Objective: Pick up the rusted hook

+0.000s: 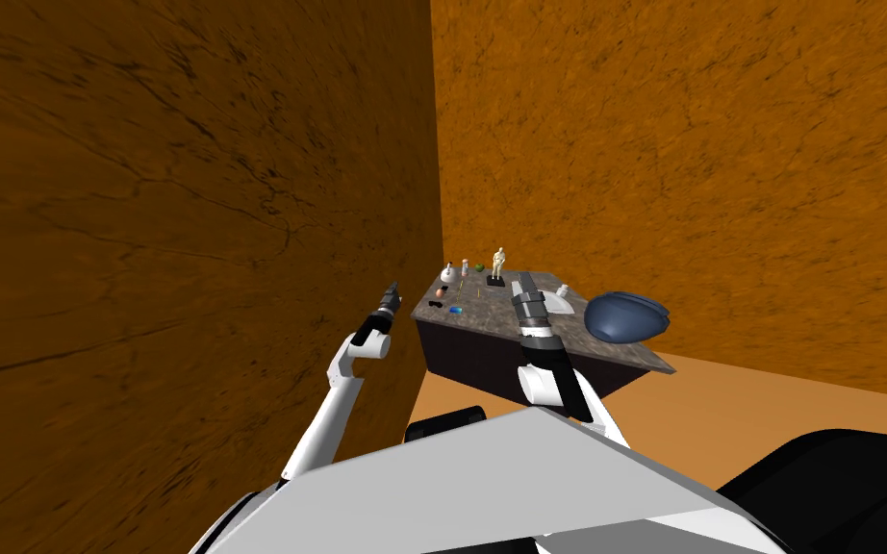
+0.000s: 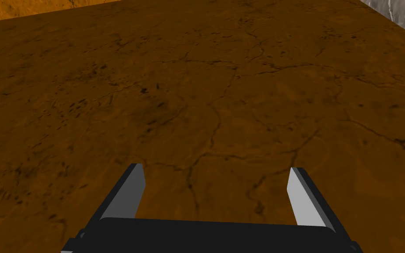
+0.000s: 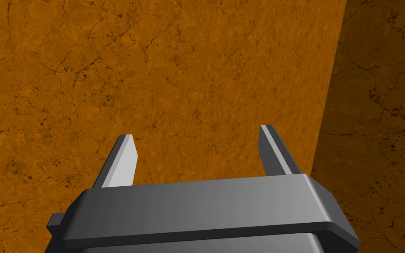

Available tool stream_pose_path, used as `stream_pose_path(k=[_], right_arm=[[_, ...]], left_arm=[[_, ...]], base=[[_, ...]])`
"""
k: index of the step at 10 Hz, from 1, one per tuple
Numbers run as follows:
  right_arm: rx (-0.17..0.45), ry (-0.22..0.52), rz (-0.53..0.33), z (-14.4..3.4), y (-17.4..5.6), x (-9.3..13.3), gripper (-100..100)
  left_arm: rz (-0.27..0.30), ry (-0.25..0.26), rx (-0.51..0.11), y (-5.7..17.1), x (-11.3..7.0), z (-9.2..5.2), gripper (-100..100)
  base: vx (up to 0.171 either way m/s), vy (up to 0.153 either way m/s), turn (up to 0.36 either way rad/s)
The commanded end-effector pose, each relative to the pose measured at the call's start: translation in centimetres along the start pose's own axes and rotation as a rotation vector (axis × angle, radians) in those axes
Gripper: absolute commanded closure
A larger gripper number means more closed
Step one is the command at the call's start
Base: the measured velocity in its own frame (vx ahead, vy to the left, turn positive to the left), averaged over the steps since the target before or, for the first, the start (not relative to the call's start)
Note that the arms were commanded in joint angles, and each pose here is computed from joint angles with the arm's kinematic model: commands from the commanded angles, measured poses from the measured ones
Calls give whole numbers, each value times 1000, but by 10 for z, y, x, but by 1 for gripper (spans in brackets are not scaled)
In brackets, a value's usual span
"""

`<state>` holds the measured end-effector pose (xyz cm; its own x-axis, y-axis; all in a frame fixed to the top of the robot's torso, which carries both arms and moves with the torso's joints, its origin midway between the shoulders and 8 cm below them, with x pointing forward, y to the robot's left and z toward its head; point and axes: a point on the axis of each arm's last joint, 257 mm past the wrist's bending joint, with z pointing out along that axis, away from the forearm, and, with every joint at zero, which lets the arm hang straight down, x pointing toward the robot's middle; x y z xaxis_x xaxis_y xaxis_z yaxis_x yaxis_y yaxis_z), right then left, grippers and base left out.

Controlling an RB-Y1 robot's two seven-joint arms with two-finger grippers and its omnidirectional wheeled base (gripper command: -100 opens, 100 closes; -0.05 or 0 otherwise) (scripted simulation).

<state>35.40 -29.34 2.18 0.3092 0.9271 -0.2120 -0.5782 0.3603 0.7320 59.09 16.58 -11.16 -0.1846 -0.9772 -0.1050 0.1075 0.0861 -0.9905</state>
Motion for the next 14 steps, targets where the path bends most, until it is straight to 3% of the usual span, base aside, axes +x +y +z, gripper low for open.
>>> stream_pose_path(k=[1,9,14], right_arm=[[0,0,0,0,0,0,0],[0,0,0,0,0,0,0],[0,0,0,0,0,0,0]], left_arm=[[2,16,-53,11,7,13,-100],[39,72,-268,49,30,61,-100],[66,84,-404,77,34,78,-100]], base=[[-12,10,4],[2,4,0],[20,-2,-4]])
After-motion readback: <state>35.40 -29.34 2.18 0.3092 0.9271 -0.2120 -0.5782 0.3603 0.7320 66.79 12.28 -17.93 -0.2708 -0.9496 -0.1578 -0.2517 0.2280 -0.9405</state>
